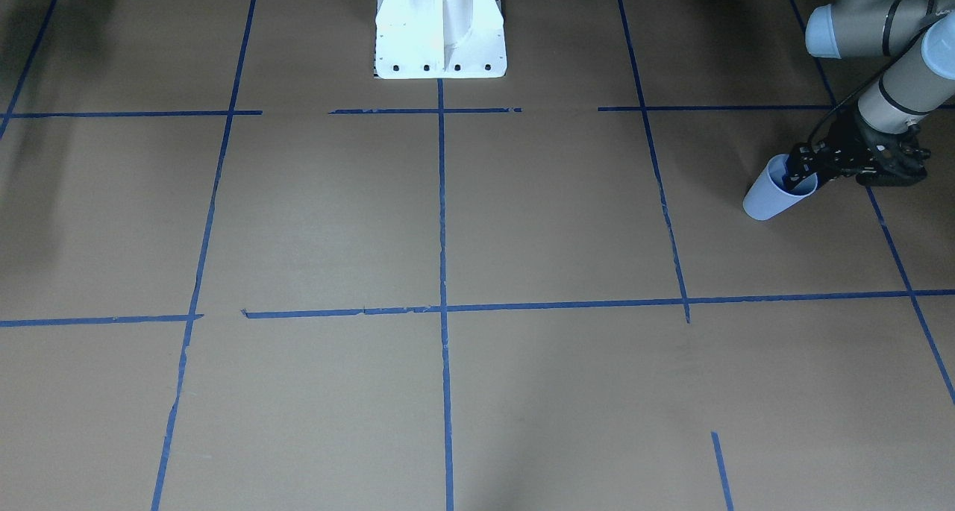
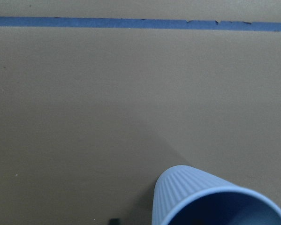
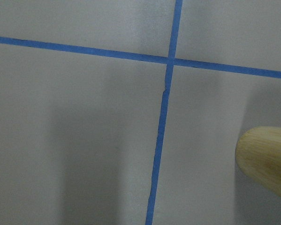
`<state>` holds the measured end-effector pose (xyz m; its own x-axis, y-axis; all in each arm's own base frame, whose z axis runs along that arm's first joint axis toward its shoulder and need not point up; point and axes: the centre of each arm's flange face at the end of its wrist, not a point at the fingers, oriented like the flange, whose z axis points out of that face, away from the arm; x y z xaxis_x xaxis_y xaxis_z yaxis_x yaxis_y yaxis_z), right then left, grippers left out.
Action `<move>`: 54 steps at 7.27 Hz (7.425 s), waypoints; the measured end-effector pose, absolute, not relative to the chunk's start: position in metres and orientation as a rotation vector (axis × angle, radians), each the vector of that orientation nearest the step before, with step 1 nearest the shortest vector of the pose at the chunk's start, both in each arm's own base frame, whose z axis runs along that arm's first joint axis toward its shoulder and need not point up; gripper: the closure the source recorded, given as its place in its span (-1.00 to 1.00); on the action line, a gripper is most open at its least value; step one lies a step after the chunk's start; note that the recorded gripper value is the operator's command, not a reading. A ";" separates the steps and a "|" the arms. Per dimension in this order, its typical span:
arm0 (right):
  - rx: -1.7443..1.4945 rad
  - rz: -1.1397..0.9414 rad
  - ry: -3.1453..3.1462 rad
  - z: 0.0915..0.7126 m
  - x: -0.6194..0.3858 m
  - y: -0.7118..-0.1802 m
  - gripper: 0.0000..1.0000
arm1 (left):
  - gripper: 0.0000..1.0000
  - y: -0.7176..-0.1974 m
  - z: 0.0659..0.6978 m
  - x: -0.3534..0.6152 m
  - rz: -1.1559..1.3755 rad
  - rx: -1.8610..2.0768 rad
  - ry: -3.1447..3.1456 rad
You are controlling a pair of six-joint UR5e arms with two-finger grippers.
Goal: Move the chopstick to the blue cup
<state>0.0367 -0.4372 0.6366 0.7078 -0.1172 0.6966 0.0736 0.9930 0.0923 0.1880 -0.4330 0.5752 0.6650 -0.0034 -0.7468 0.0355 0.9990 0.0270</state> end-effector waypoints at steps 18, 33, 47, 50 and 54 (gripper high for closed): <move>0.053 -0.104 -0.776 0.640 0.037 -0.436 -1.00 | 0.93 -0.447 0.184 0.550 -0.062 -0.019 0.975; 0.136 -0.146 -0.793 0.620 0.019 -0.447 -1.00 | -1.00 -0.510 0.273 0.348 0.155 0.011 0.905; 0.330 0.484 -0.648 0.760 0.138 -0.412 -0.97 | -1.00 -0.468 0.612 -0.022 0.124 0.009 0.799; 0.361 0.579 -0.618 0.772 0.144 -0.429 -0.96 | -1.00 -0.466 0.608 -0.022 0.129 0.018 0.801; 0.350 0.545 -0.617 0.774 0.128 -0.446 -0.81 | -1.00 -0.466 0.606 -0.023 0.129 0.023 0.801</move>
